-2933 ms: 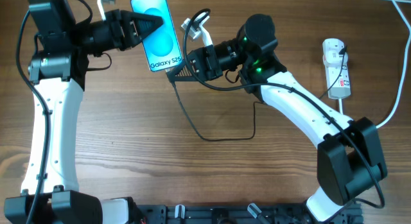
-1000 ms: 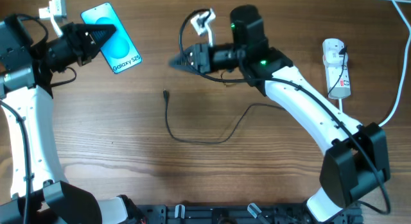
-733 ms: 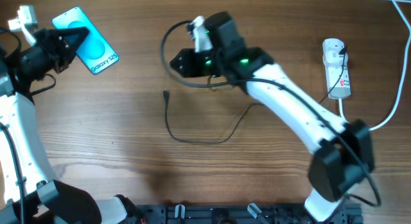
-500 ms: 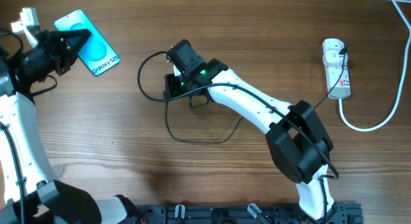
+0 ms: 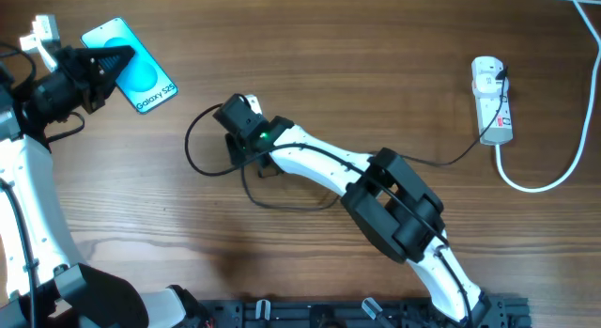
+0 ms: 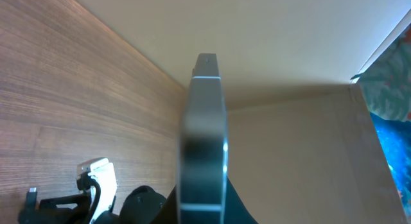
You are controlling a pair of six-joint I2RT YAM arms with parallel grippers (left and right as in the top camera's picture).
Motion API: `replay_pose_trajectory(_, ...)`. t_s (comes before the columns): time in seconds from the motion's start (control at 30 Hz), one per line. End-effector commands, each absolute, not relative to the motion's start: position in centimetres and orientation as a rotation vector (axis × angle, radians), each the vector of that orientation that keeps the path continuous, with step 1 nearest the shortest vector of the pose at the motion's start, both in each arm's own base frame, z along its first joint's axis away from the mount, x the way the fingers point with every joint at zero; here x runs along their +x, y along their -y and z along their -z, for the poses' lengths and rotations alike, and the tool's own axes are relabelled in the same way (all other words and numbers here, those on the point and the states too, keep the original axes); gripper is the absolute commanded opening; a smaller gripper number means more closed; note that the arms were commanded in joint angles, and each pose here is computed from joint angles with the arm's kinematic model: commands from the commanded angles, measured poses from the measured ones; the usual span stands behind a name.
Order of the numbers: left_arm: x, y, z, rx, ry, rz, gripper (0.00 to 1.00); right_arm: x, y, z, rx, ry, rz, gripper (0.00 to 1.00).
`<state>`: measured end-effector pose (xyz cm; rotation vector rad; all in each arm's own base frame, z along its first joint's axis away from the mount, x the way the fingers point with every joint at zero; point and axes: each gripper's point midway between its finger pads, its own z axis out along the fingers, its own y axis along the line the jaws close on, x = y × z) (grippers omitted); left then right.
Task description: Plug charger to phone and switch on socket
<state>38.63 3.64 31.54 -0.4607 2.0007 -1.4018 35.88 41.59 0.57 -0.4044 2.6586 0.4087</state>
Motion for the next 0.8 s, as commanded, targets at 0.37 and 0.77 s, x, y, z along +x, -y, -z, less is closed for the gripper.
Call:
replay_pose_trajectory(0.37,38.5,-3.5,-32.4,-0.425,-1.986,1.403,0.04,36.8,-39.4,-0.9,-0.359,-2.767,-0.238,0.05)
replay_pose_trajectory(0.77,38.5,-3.5,-32.4,-0.426,-1.987,1.403,0.04,38.2,-28.0,0.3,-0.624,-2.989,0.014,0.05)
